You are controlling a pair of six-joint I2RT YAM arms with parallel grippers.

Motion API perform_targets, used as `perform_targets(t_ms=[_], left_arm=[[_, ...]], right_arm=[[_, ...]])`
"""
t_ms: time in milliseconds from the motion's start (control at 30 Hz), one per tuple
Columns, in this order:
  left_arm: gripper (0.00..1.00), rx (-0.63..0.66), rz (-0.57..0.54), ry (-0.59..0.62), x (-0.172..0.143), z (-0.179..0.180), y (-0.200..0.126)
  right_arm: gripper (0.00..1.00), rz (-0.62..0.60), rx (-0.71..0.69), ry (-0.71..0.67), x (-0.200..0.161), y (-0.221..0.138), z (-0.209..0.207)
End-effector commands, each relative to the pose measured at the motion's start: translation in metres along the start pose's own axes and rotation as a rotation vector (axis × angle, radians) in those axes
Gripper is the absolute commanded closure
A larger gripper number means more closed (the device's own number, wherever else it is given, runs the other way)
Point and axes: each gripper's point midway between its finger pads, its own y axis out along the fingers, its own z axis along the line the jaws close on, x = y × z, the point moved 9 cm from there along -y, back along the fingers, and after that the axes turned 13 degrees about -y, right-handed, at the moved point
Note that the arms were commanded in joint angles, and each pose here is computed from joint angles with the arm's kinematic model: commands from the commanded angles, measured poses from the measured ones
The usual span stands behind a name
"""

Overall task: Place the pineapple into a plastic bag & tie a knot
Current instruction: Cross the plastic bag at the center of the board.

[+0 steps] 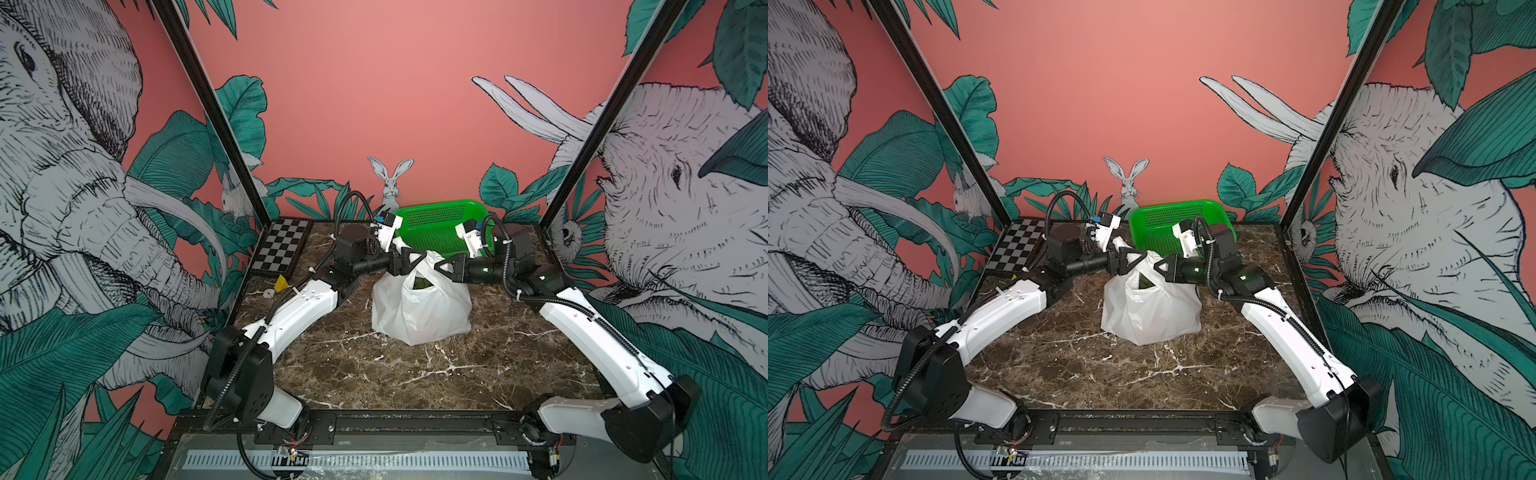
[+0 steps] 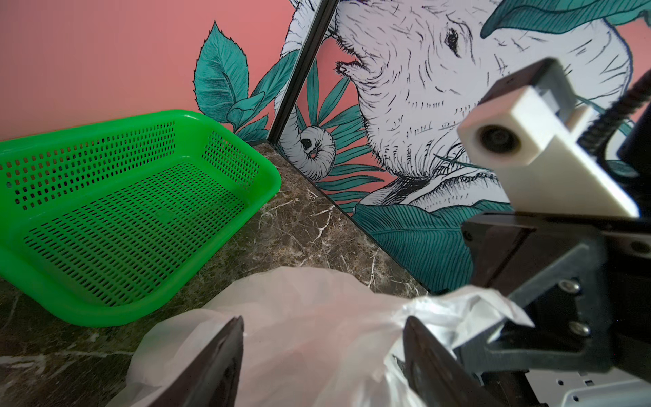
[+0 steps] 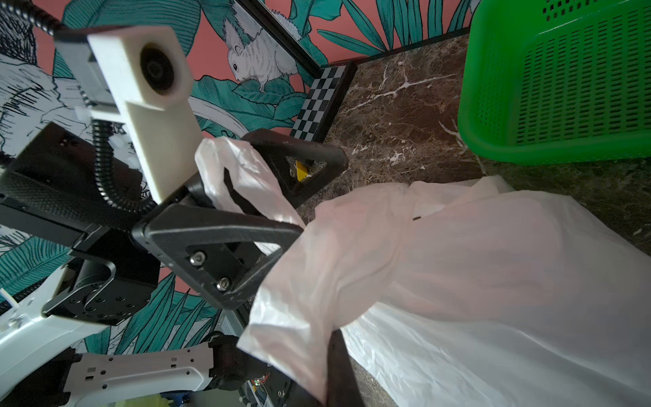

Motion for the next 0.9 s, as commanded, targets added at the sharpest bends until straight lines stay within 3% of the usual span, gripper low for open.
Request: perform_targets(t_ms=[0,267,633,867], left_arm=[[0.28,-0.061,-0.052,0.005,0.009,-0.010,-0.005],[0.26,-0.096,-0.020,-0.020,0.003,-0.008,-0.002],[0.22,-0.090,0.156,-0.032,-0.026,-0.010,-0.018],[0.14,-0.107,0.236,-0.099,-0.038,-0.005,-0.016]], right_arm=[[1.00,0.007,-0.012,-0.011,-0.010,-0.005,0.002],[1.00,0.048,0.002,-0.046,-0.027,-0.004,0.010],[1.00,0.095,-0.014,-0.080,-0.037,0.002,0.012],[1.00,0.136,0.013,-0.116,-0.043,0.005,0.017]])
